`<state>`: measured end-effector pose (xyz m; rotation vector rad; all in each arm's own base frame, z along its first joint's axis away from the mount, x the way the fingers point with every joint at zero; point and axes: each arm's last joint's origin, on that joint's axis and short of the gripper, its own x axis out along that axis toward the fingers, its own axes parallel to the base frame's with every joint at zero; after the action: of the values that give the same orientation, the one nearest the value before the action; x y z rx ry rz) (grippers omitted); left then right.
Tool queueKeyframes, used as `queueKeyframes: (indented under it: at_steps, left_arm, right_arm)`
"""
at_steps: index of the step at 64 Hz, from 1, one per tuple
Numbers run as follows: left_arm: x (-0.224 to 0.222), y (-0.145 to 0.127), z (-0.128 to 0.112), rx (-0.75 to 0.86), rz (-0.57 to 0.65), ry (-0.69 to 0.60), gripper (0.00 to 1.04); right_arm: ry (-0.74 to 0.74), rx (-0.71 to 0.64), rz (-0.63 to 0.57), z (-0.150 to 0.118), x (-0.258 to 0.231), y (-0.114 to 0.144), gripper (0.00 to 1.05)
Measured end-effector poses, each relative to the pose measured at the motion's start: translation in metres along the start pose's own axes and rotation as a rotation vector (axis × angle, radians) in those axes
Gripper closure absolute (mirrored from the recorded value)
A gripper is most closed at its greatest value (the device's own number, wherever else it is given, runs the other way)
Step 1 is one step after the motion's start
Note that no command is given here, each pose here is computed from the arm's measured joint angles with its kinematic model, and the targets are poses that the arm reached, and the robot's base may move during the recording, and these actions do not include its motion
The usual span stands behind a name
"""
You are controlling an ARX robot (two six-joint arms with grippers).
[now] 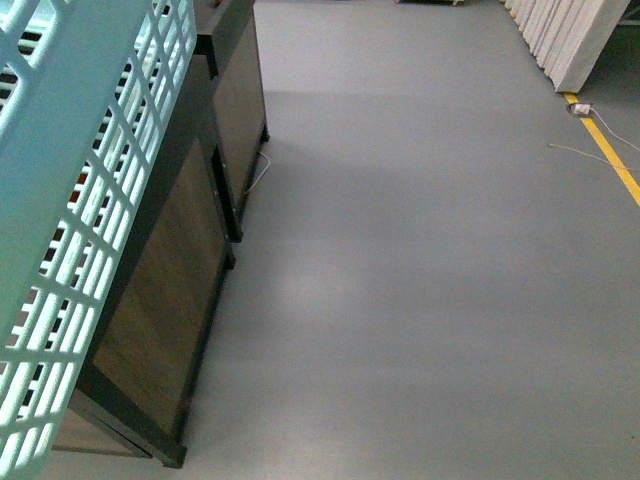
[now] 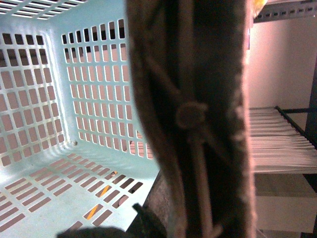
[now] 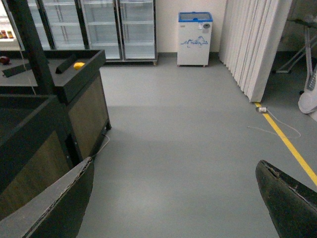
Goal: Pick lemon and mango into basket
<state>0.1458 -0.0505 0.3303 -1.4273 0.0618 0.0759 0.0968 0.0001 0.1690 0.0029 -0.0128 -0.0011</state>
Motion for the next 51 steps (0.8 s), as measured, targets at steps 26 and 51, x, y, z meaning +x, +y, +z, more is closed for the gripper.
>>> queueKeyframes:
  at_steps: [26,51]
  left_arm:
    - [0.0,-0.0001,0.0001,0.001,0.0,-0.002,1.0]
    - [-0.0001,-0.0001,0.0001,0.0,0.0,0.0,1.0]
  right_arm:
    - [-0.001,0.0,0.0,0.0001,0.0,0.0,0.09]
    - [0.0,0.0,0.002,0.0,0.0,0.0001,0.09]
